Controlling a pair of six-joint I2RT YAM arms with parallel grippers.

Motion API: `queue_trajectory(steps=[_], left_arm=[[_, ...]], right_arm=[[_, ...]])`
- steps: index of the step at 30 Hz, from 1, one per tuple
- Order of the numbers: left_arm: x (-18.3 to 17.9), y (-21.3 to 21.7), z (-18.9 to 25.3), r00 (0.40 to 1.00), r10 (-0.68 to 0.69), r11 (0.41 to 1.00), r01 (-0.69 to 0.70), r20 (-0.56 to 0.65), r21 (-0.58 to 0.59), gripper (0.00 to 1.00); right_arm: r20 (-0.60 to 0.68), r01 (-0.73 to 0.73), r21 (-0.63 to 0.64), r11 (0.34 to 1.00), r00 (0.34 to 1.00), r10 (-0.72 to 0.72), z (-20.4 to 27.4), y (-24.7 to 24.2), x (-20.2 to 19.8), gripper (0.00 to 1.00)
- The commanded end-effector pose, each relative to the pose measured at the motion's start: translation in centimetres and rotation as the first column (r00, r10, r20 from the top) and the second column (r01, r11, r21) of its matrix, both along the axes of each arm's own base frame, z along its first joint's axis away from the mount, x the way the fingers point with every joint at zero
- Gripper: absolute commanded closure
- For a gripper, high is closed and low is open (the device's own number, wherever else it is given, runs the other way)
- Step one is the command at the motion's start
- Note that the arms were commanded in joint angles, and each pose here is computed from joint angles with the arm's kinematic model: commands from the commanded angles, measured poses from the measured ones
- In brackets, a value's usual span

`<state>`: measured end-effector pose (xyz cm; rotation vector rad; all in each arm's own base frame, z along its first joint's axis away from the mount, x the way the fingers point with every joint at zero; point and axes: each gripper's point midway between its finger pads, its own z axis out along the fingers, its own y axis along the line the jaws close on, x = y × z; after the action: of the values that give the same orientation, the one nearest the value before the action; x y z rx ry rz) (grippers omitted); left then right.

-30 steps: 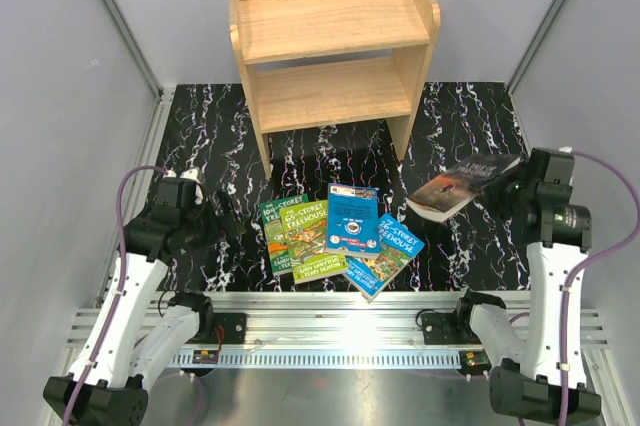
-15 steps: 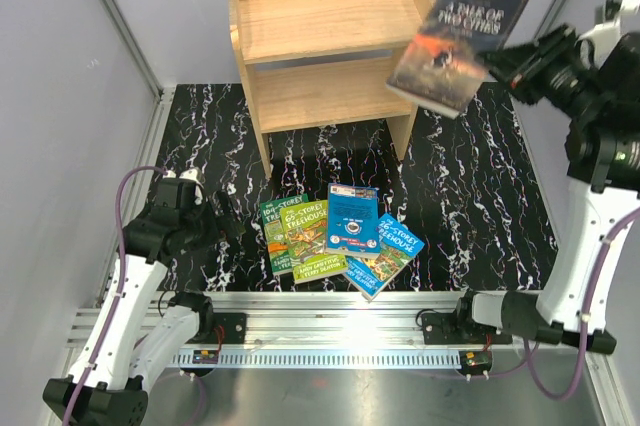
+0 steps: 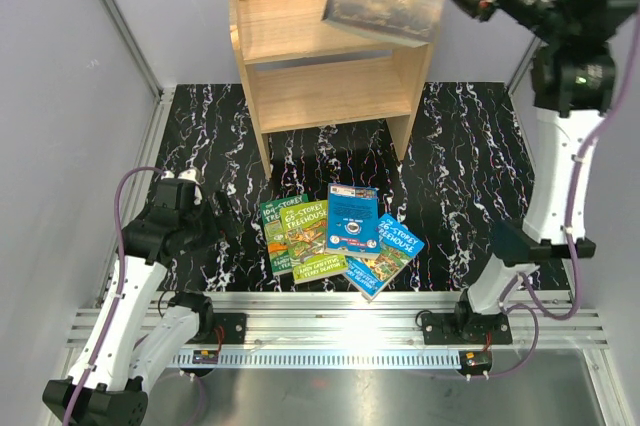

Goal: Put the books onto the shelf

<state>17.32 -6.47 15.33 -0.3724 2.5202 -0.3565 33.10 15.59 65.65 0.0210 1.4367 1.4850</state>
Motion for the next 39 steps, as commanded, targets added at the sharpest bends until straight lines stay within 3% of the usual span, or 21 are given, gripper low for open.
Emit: queue_trajectory(steps=[1,12,28,35,39], left_arm=[[0.4,0.2,0.3,0.999,0.013,1.0,-0.014,0.036,0.004,0.01],[0.4,0.2,0.5,0.999,0.016,1.0,-0.017,0.044,0.004,0.01],[0.5,0.4,0.0,0.999,0.028,1.0,-0.028,0.019,0.013,0.01],[0.5,0.3,-0.1,1.0,0.027,1.0,-0.027,0.012,0.012,0.01],[0.5,0.3,0.0,1.0,0.026,1.0,-0.026,0.016,0.013,0.01]], right_arm=[[0.025,-0.027,-0.006,1.0,0.999,0.027,-0.7,3.4,1.7,1.0],[-0.197,0.028,-0.094,0.995,0.979,-0.046,-10.9,9.7,11.9,1.0],[-0.311,-0.082,-0.004,0.997,0.947,0.077,-17.2,18.5,16.3,1.0],[-0.301,-0.103,0.086,0.991,0.945,0.125,-17.2,21.2,17.0,0.88],[-0.294,-0.125,0.117,0.985,0.943,0.154,-17.3,22.9,16.7,0.69]])
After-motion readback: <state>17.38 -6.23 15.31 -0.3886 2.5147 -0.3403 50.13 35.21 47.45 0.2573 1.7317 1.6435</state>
